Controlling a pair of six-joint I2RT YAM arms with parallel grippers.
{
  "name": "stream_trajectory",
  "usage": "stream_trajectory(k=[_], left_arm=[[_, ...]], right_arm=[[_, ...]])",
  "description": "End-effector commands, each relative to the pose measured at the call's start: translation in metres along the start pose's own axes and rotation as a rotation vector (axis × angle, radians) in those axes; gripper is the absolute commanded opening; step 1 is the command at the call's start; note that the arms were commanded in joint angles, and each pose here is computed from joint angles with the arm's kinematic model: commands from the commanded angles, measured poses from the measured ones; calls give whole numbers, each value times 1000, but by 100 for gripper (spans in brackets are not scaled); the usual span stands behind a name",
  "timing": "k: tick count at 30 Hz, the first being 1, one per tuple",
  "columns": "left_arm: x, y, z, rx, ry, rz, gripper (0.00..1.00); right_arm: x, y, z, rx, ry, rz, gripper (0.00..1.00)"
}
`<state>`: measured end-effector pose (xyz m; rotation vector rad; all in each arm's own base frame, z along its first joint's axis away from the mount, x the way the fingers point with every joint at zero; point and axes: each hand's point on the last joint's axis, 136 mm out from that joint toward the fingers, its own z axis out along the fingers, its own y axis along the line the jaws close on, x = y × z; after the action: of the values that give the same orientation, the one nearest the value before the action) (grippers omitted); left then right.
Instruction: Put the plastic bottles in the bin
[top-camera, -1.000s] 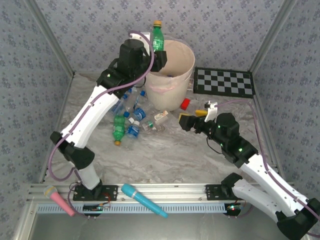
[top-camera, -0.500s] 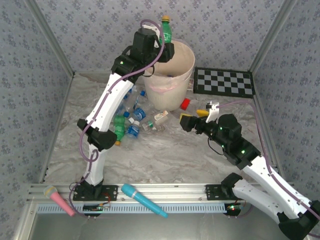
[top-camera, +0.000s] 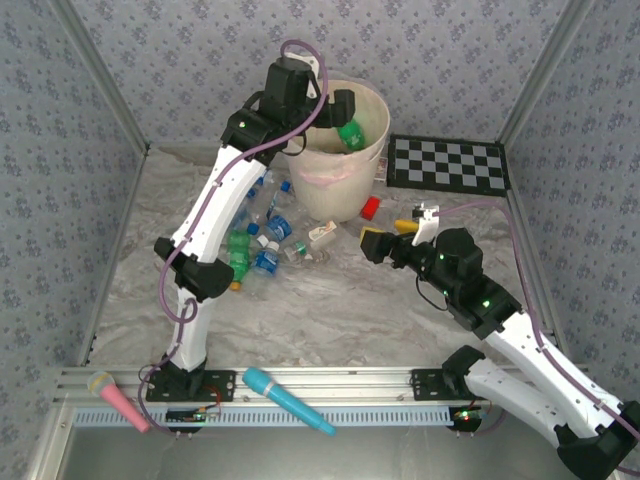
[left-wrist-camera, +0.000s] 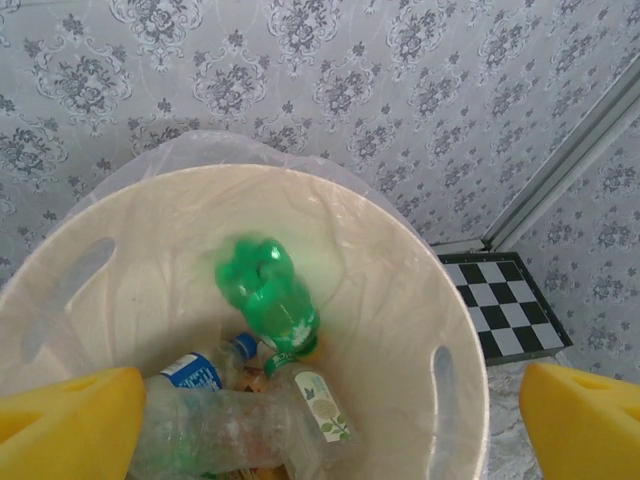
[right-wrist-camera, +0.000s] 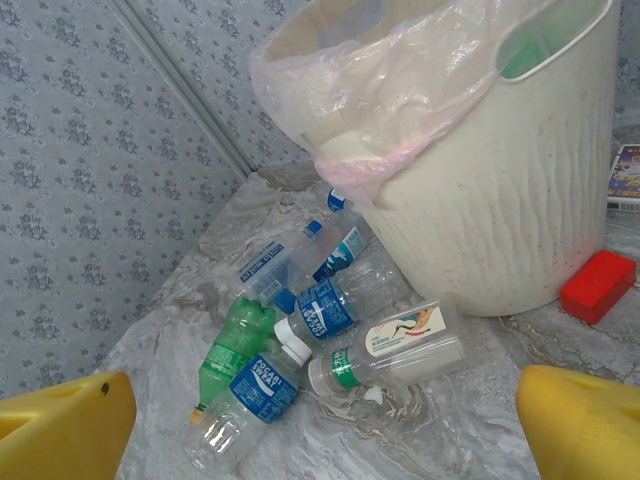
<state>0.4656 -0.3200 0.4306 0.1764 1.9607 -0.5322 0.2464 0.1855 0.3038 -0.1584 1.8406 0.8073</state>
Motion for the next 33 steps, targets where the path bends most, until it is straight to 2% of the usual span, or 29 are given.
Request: stream_trajectory(k=[1,13,20,28,33], left_arm=[[-14,-1,-16,12,-30,0,96],[-9,6,-30,-16,4,13,100],[14,30,-47,-97,48,36,100],[78,89,-70,-172,53,-58,100],[134,130,-91,-243,95,-111,100]], right_arm=[[-14,7,-5,-11,-39,-20,100],[-11,7,-3,-11,-26,-20,100],[-3,10,6,-17,-2,-31,100],[3,17,19,-24,28,-67,100],[7,22,30,-37,50,-77,100]])
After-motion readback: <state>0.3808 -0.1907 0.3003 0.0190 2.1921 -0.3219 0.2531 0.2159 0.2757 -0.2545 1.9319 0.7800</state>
